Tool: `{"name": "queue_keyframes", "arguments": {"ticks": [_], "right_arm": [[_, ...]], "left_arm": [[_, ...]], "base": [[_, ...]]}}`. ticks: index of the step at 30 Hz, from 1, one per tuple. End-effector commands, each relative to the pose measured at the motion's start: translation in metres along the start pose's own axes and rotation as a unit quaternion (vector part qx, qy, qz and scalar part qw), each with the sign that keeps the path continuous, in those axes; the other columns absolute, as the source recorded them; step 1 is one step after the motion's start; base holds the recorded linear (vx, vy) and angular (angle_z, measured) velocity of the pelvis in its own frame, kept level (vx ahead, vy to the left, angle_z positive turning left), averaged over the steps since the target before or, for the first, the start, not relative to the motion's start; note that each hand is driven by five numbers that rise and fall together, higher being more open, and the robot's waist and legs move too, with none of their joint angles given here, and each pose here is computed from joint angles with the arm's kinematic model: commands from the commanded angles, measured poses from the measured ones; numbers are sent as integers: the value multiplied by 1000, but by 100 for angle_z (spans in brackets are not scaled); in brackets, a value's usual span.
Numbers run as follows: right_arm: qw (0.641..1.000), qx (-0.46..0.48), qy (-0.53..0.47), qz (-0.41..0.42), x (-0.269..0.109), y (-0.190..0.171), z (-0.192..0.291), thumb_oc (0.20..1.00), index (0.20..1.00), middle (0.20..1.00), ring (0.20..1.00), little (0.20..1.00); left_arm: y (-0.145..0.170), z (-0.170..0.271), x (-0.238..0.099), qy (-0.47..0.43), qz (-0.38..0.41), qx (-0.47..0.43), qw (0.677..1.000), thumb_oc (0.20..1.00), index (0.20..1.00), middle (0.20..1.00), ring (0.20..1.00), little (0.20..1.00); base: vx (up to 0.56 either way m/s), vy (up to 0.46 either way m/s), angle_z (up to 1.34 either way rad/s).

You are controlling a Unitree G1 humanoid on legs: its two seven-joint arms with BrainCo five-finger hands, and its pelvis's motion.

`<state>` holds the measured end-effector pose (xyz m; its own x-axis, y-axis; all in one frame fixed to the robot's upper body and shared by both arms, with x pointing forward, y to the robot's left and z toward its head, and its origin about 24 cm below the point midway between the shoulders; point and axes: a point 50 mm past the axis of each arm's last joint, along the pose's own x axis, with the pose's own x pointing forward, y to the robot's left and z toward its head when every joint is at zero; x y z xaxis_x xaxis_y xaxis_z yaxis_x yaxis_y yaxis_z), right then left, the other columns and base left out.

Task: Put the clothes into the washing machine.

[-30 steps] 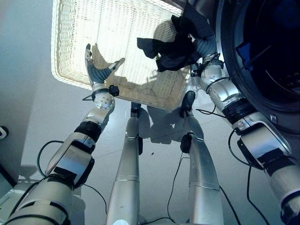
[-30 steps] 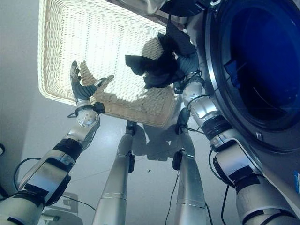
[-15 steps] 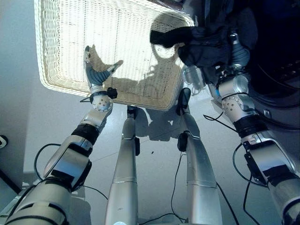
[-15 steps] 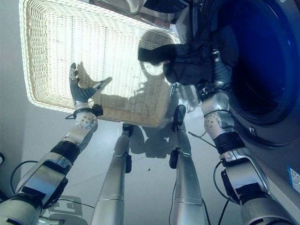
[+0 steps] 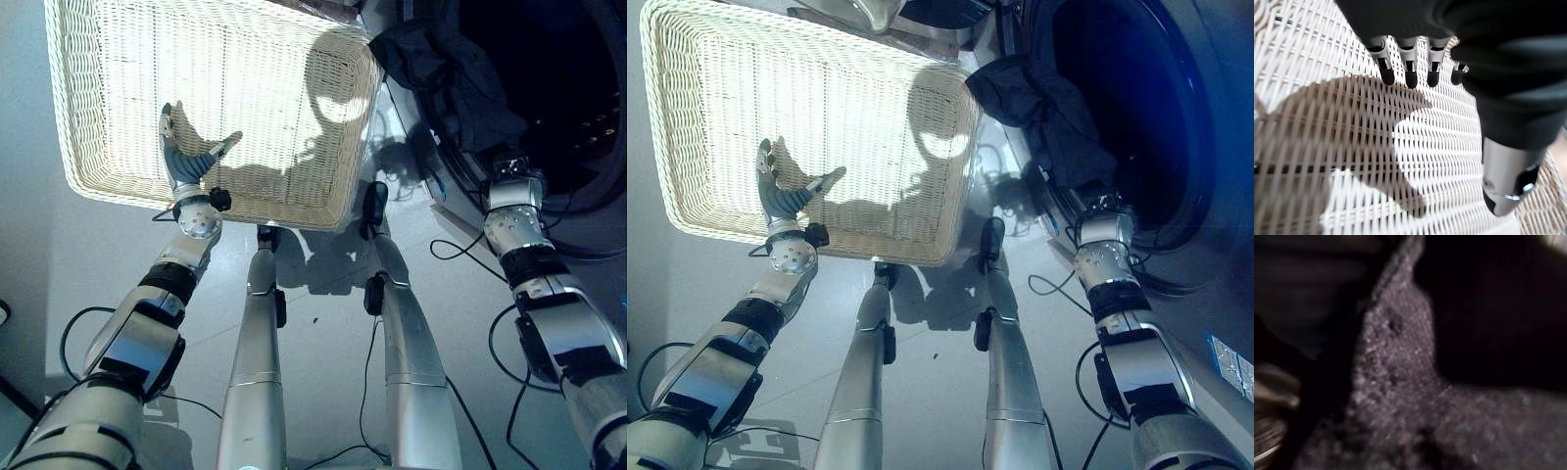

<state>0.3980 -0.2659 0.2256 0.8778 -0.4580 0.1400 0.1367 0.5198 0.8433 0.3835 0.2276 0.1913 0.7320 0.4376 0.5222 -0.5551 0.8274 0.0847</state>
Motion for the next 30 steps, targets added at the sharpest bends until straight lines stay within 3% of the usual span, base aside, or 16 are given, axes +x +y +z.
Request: {"name": "queue_keyframes", "arguments": {"ticks": [1, 3, 6, 14, 15, 16, 17, 19, 22, 25, 27, 30], "right_arm": [[995, -33, -77, -47, 9, -5, 56, 200, 200, 200, 200, 200], [966, -15, -238, -104, 5, 9, 123, 200, 200, 200, 200, 200], [924, -7, -363, -121, -13, 36, 164, 200, 200, 200, 200, 200], [858, -14, -483, -174, -42, 54, 221, 200, 200, 200, 200, 200], [854, -18, -486, -186, -43, 54, 225, 504, 504, 504, 504, 504], [854, -21, -485, -187, -42, 53, 224, 564, 564, 564, 564, 564], [856, -42, -477, -194, -39, 49, 225, 1000, 1000, 1000, 1000, 1000], [860, -66, -464, -203, -36, 46, 225, 1000, 1000, 1000, 1000, 1000], [864, -243, -376, -232, -14, 29, 204, 1000, 1000, 1000, 1000, 1000], [821, -363, -371, -237, -9, 29, 193, 1000, 1000, 1000, 1000, 1000], [810, -393, -372, -227, -8, 39, 184, 1000, 1000, 1000, 1000, 1000], [728, -511, -409, -203, -11, 64, 165, 1000, 1000, 1000, 1000, 1000]], "left_arm": [[6, 8, 6, -17, 21, -30, 999, 1000, 1000, 1000, 1000, 1000], [13, -9, -12, -16, 15, -19, 1000, 1000, 1000, 1000, 1000, 1000], [26, -14, -16, -17, 21, -12, 1000, 1000, 1000, 1000, 1000, 1000], [48, -18, -10, -11, 22, 6, 1000, 1000, 1000, 1000, 1000, 1000], [50, -16, -7, -12, 25, 3, 1000, 1000, 1000, 1000, 1000, 1000], [50, -17, -7, -9, 23, 3, 1000, 1000, 1000, 1000, 1000, 1000], [51, -16, -6, -12, 21, 2, 1000, 1000, 1000, 1000, 1000, 1000], [51, -15, -5, -13, 17, 2, 1000, 1000, 1000, 1000, 1000, 1000], [43, -12, -2, -13, 1, 4, 1000, 1000, 1000, 1000, 1000, 1000], [37, -9, -1, -16, -8, 5, 1000, 1000, 1000, 1000, 1000, 1000], [34, -8, -2, -17, -11, 6, 1000, 1000, 1000, 1000, 1000, 1000], [34, -7, -2, -18, -9, 2, 1000, 1000, 1000, 1000, 1000, 1000]], "base": [[0, 0, 0], [5, -16, 0], [-12, -32, -4], [1, 4, 0], [32, 31, -4], [9, 28, -3], [0, 0, 0], [0, 0, 0], [10, -12, 2], [13, -38, 4], [0, 0, 0], [0, 0, 0]]}}
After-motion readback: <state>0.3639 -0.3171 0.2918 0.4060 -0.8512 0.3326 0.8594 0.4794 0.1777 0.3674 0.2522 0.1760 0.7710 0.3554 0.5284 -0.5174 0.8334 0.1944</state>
